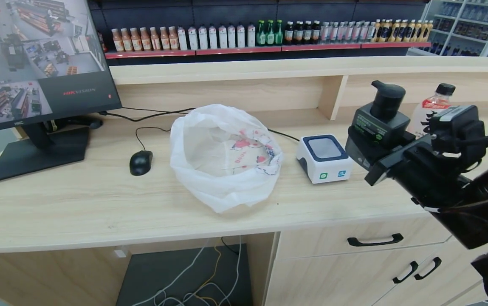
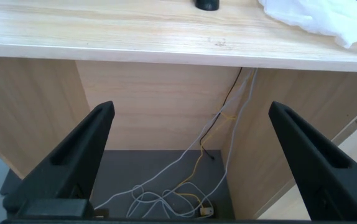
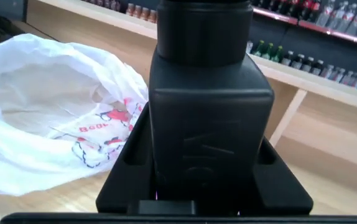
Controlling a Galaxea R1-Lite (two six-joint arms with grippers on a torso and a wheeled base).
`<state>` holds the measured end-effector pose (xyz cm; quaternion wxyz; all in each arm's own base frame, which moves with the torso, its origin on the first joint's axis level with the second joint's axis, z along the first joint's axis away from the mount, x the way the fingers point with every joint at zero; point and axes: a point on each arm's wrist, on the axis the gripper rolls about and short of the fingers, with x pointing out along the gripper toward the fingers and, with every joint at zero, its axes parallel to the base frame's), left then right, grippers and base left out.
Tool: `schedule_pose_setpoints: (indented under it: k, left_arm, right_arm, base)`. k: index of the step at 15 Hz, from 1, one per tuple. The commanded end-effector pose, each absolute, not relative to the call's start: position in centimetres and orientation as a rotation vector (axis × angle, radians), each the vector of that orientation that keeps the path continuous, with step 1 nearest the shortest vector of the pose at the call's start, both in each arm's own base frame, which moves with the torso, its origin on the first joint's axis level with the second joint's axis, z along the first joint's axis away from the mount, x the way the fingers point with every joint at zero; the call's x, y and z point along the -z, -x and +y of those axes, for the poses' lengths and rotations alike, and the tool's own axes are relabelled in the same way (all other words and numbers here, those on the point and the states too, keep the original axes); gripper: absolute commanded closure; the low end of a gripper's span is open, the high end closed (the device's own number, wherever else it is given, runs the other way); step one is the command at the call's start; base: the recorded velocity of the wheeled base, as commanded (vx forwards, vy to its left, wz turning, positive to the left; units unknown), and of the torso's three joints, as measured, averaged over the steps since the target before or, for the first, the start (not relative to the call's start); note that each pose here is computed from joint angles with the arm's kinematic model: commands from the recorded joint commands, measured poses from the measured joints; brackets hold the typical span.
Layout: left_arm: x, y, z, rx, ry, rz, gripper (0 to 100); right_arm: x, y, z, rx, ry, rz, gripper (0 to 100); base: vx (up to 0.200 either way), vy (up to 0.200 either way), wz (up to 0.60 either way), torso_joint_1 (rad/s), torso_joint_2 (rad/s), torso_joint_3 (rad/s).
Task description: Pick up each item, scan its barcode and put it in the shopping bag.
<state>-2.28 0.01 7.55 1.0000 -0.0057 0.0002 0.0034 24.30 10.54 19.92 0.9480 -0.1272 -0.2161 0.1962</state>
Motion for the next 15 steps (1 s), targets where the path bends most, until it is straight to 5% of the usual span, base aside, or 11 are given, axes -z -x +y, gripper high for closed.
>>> schedule_pose_setpoints:
  k: [1, 15]
  left_arm:
    - [-7.5, 2.3, 0.0, -0.008, 0.012, 0.0, 0]
    - [-7.5, 2.3, 0.0, -0.008, 0.012, 0.0, 0]
  right_arm:
    - [-20.2, -26.9, 11.7, -0.421, 0.325, -0.495, 100]
    - [-19.0, -32.5, 11.1, -0.612, 0.691, -0.687, 100]
  base:
    - [0.0, 0.0, 0.0, 0.0, 0.0, 0.0]
    - [0.0, 0.0, 0.0, 0.0, 0.0, 0.0]
